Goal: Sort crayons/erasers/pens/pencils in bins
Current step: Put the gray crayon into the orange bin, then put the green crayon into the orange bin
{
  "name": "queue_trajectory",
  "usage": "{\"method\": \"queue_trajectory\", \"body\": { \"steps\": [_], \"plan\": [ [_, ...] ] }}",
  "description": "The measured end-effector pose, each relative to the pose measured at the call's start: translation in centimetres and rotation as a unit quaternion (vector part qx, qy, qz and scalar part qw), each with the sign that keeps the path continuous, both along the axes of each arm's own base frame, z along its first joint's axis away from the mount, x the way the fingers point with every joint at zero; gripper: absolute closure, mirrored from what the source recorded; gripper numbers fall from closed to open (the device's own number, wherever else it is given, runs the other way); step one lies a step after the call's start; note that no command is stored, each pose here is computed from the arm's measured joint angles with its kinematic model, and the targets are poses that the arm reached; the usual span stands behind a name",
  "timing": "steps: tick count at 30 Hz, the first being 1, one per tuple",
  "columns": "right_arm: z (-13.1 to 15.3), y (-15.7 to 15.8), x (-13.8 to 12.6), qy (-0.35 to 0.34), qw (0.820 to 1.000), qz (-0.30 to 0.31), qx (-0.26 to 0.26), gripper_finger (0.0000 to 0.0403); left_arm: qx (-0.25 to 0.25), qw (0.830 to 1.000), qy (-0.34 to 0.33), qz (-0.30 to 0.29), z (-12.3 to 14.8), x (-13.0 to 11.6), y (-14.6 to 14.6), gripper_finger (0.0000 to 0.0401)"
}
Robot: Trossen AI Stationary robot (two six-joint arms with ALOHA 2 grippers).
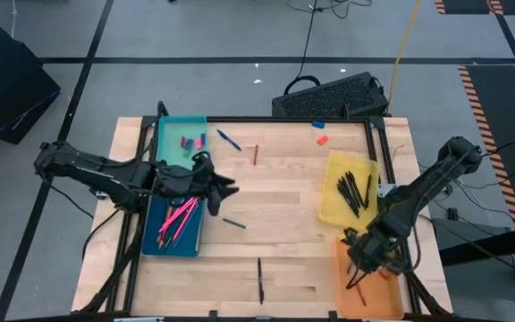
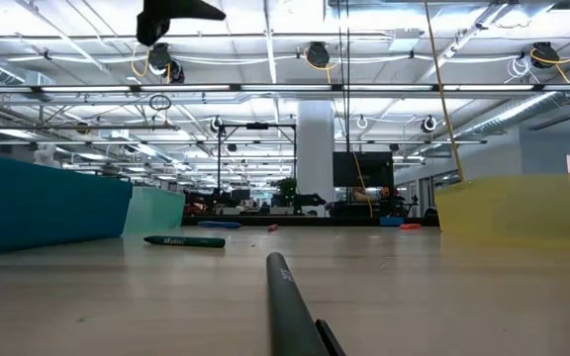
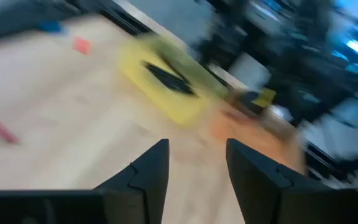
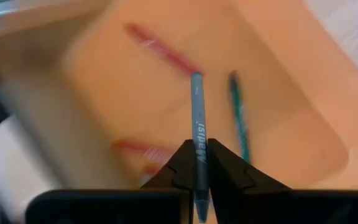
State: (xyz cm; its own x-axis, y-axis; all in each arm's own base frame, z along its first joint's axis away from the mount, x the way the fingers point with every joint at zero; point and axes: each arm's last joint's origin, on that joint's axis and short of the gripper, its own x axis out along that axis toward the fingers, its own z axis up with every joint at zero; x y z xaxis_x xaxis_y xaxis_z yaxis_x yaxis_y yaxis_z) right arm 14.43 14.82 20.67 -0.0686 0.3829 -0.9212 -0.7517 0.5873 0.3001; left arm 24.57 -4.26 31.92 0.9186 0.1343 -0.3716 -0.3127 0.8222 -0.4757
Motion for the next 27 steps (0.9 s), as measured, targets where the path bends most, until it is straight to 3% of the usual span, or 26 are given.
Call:
{"method": "queue_trajectory", "body": {
  "steps": [3, 7, 12, 15, 18, 21, 23, 27],
  "plan": [
    [-2.4, 0.7, 0.3, -0.016, 0.999, -0.030, -0.009, 0.0380, -0.021, 0.998, 0.002, -0.055, 0.1, -0.2, -0.8, 0.0240],
    [-3.4, 1.3, 0.4, 0.013, 0.998, -0.049, -0.045, 0.0350, 0.017, 0.995, -0.004, -0.095, 0.7, -1.0, -2.0, 0.0240],
    [0.0, 1.7, 1.0, 0.034, 0.996, -0.031, -0.073, 0.0275, 0.045, 0.992, 0.023, -0.116, 1.3, -2.0, -2.6, 0.0240],
    [3.9, 1.3, 2.4, -0.011, 0.994, -0.043, -0.099, 0.0229, 0.031, 0.990, 0.035, -0.133, 1.5, -2.8, -2.8, 0.0240],
    [6.9, 0.3, 4.8, -0.099, 0.981, -0.104, -0.129, 0.0195, 0.005, 0.986, 0.028, -0.164, 2.1, -3.8, -3.3, 0.0240],
    [7.9, -1.5, 8.3, -0.170, 0.957, -0.186, -0.141, 0.0176, -0.007, 0.984, 0.013, -0.180, 2.8, -5.0, -3.5, 0.0240],
    [7.1, -2.8, 11.0, -0.200, 0.945, -0.214, -0.145, 0.0173, -0.009, 0.983, 0.000, -0.185, 3.3, -5.9, -3.4, 0.0240],
    [3.3, -4.6, 17.6, -0.278, 0.923, -0.206, -0.167, 0.0179, -0.002, 0.980, -0.032, -0.195, 4.5, -7.5, -2.9, 0.0240]
  ]
}}
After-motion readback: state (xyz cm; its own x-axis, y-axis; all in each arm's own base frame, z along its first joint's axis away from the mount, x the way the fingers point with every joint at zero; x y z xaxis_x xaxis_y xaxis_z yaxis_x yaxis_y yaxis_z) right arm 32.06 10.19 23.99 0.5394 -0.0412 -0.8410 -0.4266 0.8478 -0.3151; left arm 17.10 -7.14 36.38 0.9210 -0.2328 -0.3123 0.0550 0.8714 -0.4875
